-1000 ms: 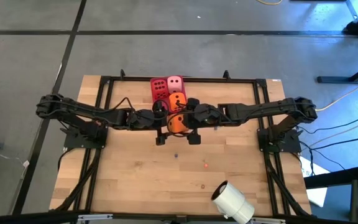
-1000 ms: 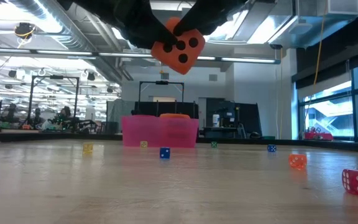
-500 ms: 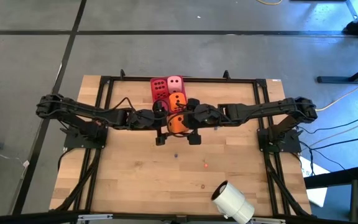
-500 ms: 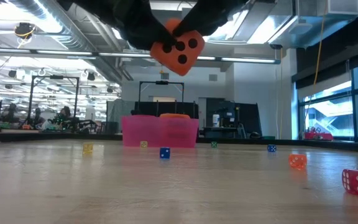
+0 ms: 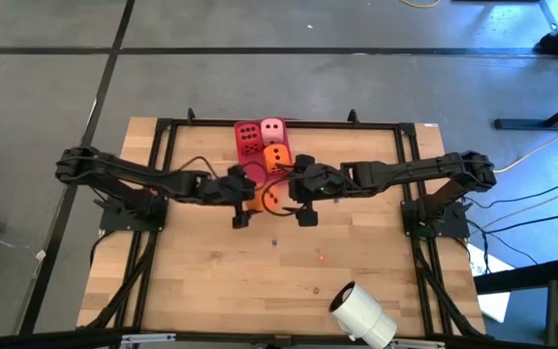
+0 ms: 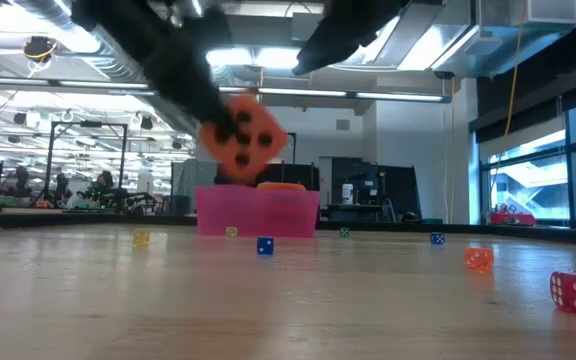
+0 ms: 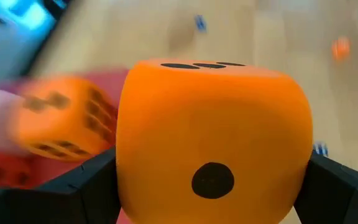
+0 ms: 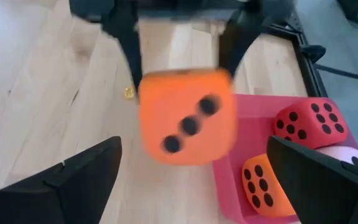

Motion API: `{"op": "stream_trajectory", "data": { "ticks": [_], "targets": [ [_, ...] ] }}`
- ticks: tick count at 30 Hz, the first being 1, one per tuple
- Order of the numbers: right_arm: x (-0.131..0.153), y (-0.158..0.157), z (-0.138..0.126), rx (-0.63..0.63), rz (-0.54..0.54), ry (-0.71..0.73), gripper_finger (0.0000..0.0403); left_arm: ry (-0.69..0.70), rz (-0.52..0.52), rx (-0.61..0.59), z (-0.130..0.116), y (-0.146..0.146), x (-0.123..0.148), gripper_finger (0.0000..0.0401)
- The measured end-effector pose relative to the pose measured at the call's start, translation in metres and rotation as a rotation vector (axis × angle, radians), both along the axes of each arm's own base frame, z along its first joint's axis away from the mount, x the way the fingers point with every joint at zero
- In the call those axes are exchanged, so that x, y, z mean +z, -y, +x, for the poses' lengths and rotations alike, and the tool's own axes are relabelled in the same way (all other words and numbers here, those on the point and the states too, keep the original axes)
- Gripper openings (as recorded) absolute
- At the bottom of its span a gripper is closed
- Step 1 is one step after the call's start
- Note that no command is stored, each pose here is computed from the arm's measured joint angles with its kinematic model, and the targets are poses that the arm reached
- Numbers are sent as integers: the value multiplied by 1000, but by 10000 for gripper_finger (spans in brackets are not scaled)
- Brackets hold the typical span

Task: Pick & Place Dice
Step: Put the big orange dice into the red bin

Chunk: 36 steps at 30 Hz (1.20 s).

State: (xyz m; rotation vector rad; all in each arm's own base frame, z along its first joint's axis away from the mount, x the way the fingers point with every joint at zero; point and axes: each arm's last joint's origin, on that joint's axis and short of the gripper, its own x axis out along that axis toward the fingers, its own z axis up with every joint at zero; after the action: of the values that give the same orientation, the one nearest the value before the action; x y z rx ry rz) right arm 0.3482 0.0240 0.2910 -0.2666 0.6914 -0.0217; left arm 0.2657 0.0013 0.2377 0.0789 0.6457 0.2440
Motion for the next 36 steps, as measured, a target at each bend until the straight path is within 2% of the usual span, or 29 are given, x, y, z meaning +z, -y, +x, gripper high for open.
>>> {"op": "stream_trajectory", "data": {
  "ticks": [3, 6, 9, 11, 17, 25, 30, 36],
  "targets": [
    [0, 0, 0, -15, 12, 5, 399, -3, 11, 46, -1, -1, 0, 347],
    [0, 0, 0, -16, 12, 4, 399, -16, 23, 36, 0, -1, -4, 347],
    [-1, 0, 0, -21, 18, -3, 399, 49, 53, 27, 3, -1, 6, 347],
    [-2, 0, 0, -35, 40, -7, 399, 25, 85, 42, 1, -2, 4, 347],
    [-8, 0, -6, -85, 92, -87, 399, 52, 159, 123, -3, -8, 13, 347],
    [-13, 2, -10, -161, 113, -141, 400, 33, 206, 154, -10, -33, 18, 347],
    [-13, 2, -10, -167, 103, -143, 400, -24, 122, 101, -17, -63, 13, 347],
    [-13, 2, -10, -168, 101, -142, 400, -34, 51, 133, -28, -94, 10, 347]
  ]
}}
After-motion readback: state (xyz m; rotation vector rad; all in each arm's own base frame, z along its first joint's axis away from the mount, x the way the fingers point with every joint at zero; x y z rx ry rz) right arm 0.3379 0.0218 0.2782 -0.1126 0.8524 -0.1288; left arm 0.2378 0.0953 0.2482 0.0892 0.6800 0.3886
